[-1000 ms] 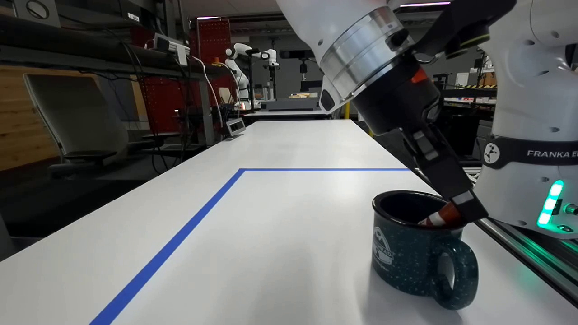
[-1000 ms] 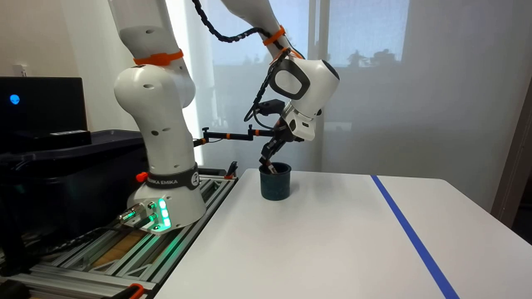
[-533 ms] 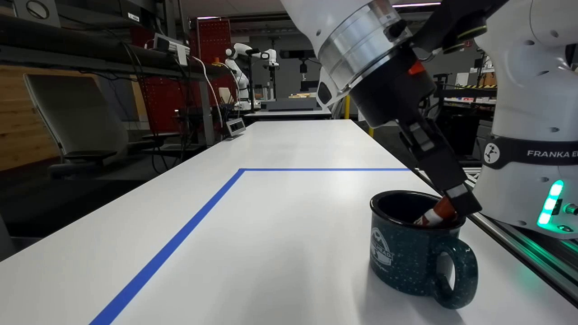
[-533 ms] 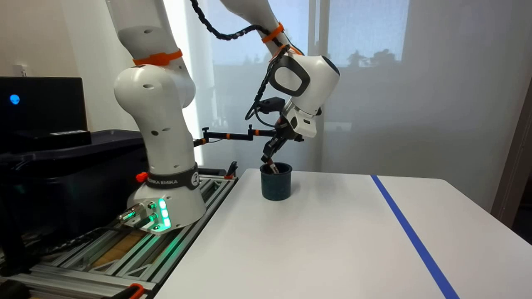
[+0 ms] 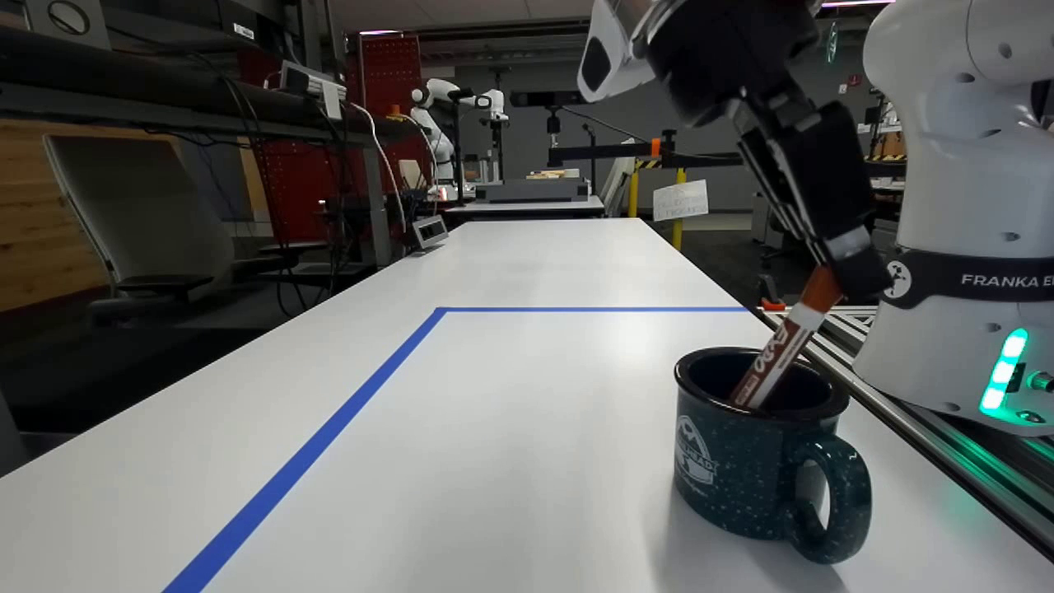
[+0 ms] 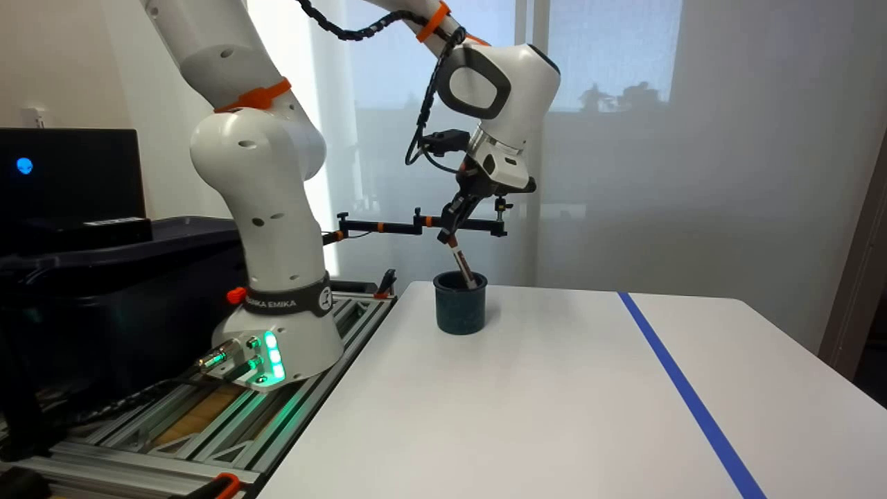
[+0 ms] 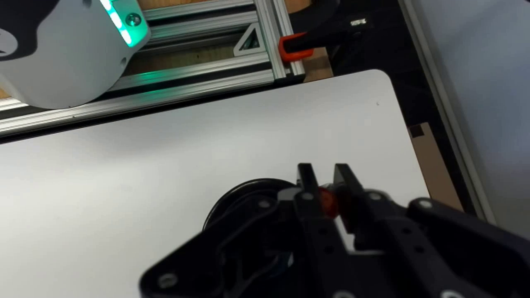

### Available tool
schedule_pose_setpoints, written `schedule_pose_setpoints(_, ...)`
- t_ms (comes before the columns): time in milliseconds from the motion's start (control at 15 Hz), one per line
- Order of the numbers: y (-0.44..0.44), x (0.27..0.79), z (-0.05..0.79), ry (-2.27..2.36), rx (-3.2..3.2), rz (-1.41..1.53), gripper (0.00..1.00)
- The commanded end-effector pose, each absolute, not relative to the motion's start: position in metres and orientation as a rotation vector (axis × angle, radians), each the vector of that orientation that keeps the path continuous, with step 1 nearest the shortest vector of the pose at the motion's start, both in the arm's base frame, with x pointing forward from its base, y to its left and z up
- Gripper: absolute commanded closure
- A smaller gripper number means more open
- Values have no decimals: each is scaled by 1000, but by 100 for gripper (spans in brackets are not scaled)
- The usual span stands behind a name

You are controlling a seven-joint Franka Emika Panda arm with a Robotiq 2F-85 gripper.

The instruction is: Move the sharpie to the table

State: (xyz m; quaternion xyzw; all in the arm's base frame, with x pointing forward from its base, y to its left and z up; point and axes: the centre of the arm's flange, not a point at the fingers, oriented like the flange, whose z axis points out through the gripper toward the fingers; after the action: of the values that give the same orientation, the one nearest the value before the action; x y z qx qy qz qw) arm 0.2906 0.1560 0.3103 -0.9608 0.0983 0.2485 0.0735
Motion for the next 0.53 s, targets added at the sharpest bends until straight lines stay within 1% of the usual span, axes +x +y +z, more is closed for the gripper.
schedule_pose_setpoints(0, 135, 253, 353, 301, -2904, 647, 96)
schedule_pose_setpoints(267, 127, 244, 386, 334, -2922, 593, 96)
schedule_pose_setpoints(467, 121, 242, 393, 383, -2974, 591, 96)
